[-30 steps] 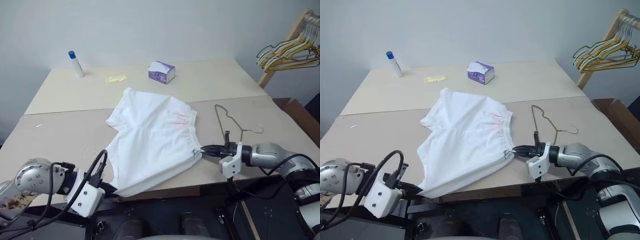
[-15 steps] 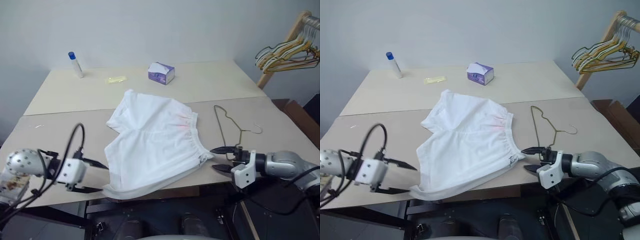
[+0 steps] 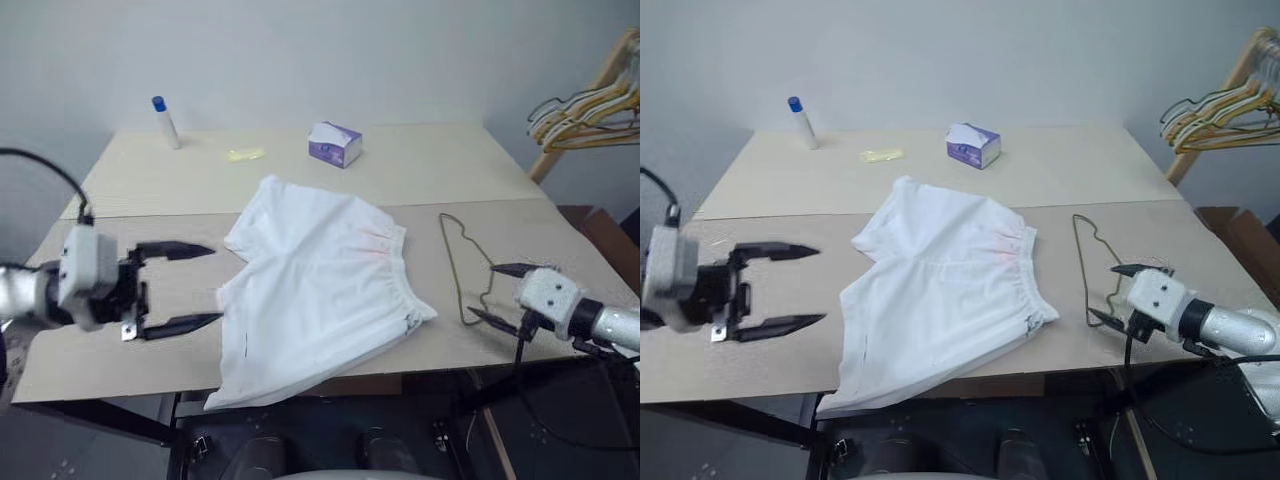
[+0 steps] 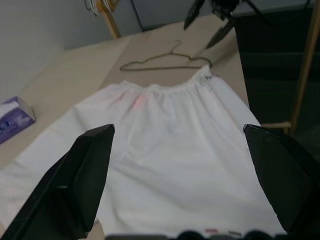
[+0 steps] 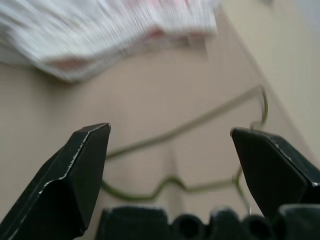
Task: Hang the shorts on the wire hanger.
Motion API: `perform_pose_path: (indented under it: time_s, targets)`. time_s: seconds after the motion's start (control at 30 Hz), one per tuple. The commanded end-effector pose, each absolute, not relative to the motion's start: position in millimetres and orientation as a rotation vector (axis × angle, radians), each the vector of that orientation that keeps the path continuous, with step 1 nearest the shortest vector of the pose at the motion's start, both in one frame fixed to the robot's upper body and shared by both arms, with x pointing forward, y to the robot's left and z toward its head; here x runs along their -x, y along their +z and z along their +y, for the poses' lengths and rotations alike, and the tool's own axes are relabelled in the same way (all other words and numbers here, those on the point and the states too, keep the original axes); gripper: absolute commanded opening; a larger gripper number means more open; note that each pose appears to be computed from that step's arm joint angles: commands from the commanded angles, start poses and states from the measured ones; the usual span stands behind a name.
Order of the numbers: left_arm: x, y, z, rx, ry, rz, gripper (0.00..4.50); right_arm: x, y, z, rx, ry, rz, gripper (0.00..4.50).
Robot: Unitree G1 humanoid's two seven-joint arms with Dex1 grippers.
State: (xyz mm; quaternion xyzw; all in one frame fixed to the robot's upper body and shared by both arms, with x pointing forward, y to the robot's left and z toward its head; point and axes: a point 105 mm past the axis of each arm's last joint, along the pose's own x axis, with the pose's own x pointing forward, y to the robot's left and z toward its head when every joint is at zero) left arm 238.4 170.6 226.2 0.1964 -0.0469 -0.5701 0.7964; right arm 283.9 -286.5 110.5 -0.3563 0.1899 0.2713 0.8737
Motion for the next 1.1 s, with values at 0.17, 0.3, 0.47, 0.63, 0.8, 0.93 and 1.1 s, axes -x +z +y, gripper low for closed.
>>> perform_pose_path:
  time_s: [0.17, 0.3, 0.47, 0.63, 0.8, 0.93, 1.1]
  targets:
    - [-253.4, 228.3, 135.8, -0.315, -1.232, -0.089, 4.47, -294.7, 97.4, -288.4, 0.466, 0.305, 0.679, 4.5]
    - [-256.2, 228.0, 130.9, -0.303, -1.23, -0.091, 4.47, -299.2, 77.2, -285.1, 0.373, 0.257, 0.786, 4.5]
    - [-253.5, 225.6, 129.2, -0.3, -1.238, -0.09, 4.5, -311.5, 64.8, -298.9, 0.318, 0.126, 0.844, 3.29]
    - [-251.4, 223.6, 131.3, -0.307, -1.238, -0.088, 4.5, -317.1, 65.2, -302.6, 0.323, 0.103, 0.849, 1.56]
    - [-251.7, 222.6, 133.1, -0.322, -1.242, -0.097, 4.5, -319.3, 69.5, -307.9, 0.392, 0.107, 0.819, 0.05]
    - [-255.0, 221.7, 132.2, -0.322, -1.242, -0.106, 4.5, -327.7, 87.6, -310.2, 0.596, 0.157, 0.675, 0.05]
    - [-271.2, 225.8, 132.3, -0.307, -1.162, -0.138, 4.5, -346.1, 130.1, -300.7, 0.9, 0.198, 0.404, 0.05]
